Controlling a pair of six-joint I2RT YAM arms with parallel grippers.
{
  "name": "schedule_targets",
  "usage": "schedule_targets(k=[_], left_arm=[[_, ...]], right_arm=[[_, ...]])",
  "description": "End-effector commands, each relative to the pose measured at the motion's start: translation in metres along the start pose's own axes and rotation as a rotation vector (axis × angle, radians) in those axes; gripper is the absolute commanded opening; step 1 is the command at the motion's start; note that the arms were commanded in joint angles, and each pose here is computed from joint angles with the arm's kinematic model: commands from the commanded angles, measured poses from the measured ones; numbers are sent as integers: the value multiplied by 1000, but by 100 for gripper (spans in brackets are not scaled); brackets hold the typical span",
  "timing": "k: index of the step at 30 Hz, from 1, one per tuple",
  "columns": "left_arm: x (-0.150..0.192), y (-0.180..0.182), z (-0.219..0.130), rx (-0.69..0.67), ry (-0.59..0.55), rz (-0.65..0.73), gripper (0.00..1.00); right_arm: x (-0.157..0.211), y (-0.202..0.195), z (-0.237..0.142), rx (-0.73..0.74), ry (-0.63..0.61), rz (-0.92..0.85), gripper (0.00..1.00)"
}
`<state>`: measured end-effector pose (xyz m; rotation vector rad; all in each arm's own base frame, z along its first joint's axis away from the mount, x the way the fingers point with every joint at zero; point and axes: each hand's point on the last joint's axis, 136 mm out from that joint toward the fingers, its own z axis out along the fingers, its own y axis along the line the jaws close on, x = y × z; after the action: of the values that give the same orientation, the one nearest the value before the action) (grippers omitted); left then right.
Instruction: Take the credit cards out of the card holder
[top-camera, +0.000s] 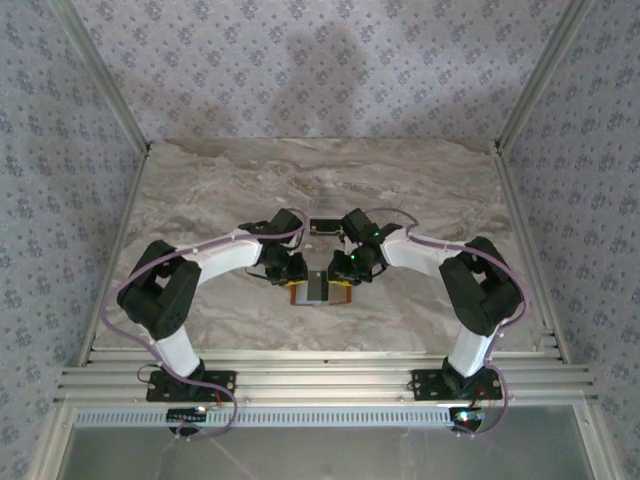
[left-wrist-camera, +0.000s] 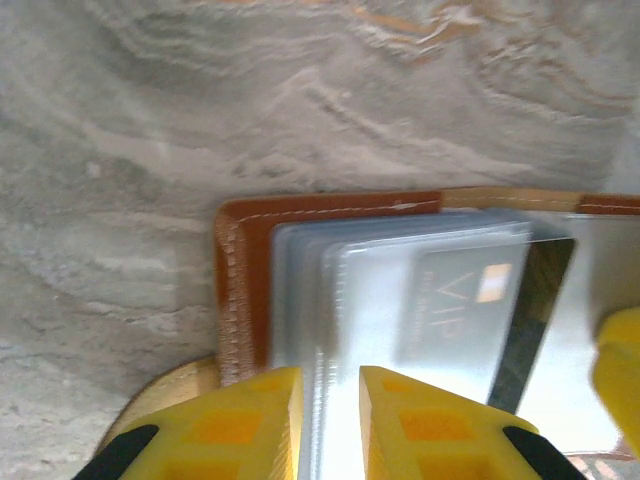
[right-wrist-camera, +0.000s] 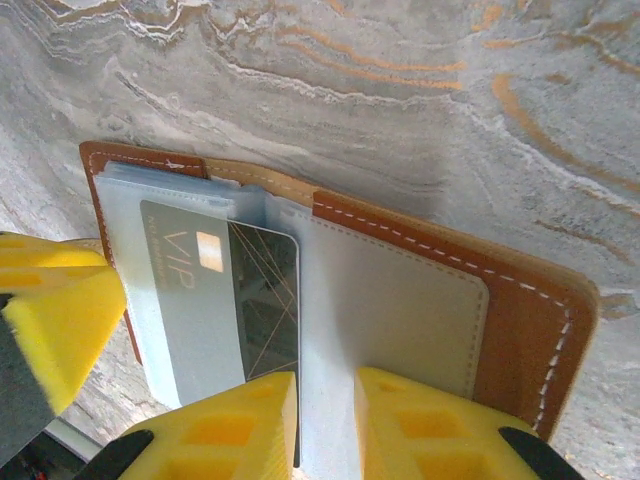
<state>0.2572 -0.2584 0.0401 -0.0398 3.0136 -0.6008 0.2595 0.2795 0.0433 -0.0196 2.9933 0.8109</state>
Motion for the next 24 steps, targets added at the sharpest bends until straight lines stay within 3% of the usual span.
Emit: schedule_targets(k=[1,24], left_arm=[[1,-12,-12,13,0,25,23],[19,24,21,-110,78,9,24]], right_arm=[[1,4,0,-31,6,4,24],[4,2,18,-67,40,27,26]])
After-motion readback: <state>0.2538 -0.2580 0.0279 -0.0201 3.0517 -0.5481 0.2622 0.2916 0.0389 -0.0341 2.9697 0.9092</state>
